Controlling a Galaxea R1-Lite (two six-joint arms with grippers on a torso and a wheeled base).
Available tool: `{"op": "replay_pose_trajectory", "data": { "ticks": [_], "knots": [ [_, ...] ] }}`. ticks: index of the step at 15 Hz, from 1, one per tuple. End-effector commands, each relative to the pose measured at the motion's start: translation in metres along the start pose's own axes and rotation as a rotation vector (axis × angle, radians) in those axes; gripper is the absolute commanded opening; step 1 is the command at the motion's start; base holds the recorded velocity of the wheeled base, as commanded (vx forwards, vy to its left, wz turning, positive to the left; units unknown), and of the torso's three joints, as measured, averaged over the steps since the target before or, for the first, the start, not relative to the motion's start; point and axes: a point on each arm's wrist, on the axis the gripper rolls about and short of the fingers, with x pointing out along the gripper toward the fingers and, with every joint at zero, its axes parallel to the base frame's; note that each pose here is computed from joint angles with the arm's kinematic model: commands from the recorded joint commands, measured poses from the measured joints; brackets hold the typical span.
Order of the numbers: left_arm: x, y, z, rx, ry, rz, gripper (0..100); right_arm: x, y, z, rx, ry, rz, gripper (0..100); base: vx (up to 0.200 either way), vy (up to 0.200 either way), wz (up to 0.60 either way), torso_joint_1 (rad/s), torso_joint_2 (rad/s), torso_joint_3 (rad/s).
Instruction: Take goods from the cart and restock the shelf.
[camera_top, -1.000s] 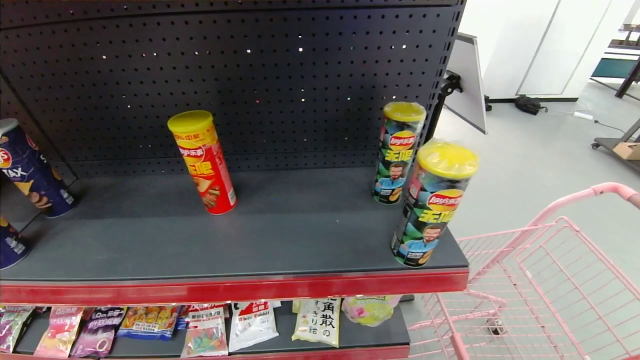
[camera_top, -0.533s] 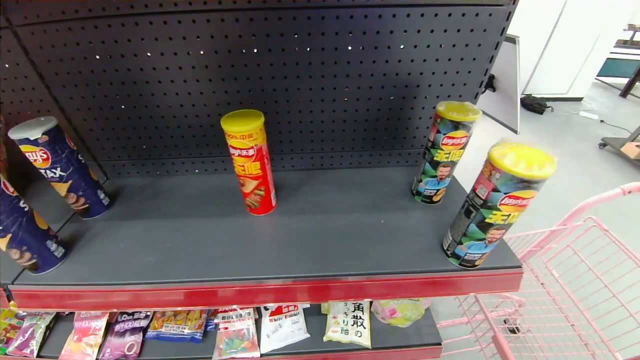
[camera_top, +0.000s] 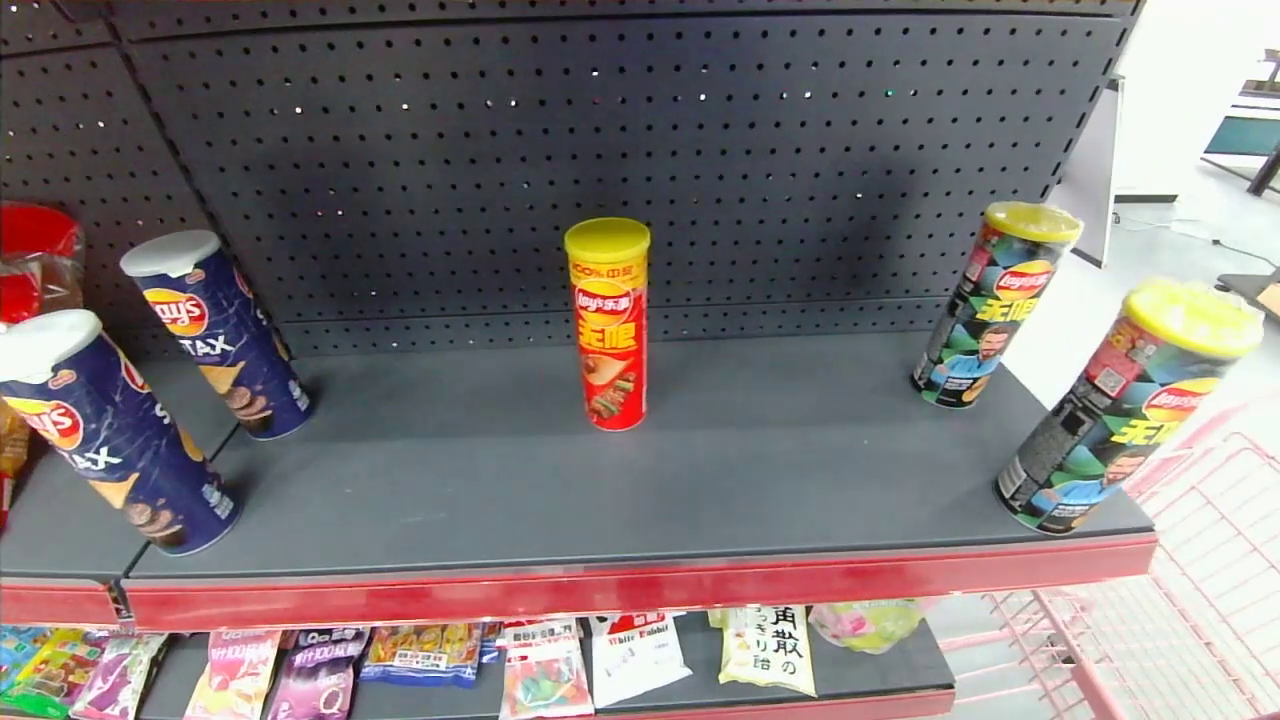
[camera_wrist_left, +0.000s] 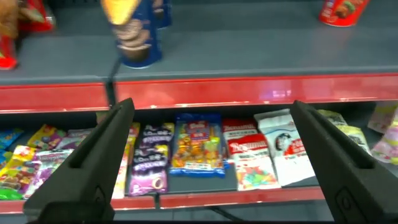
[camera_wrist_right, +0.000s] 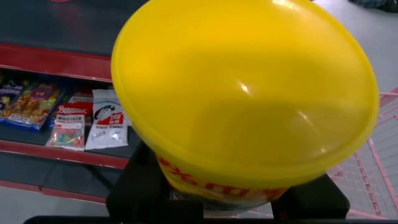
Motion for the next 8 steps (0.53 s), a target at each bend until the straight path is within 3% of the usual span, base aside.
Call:
{"op": "replay_pose_trajectory", "data": {
  "ticks": [1, 8],
  "knots": [
    [0.0001, 0.0000, 0.0000, -0.001, 0.002, 0.000, 100, 0.0005, 0.0000, -0.0003, 0.000, 0.005, 0.002, 0, 0.000, 0.000, 0.00, 0.000, 0.00, 0.000],
    [0.0001, 0.0000, 0.0000, 0.000, 0.002, 0.000, 100, 0.0006, 0.0000, -0.0009, 0.000, 0.008, 0.002, 0, 0.000, 0.000, 0.00, 0.000, 0.00, 0.000]
  ]
}}
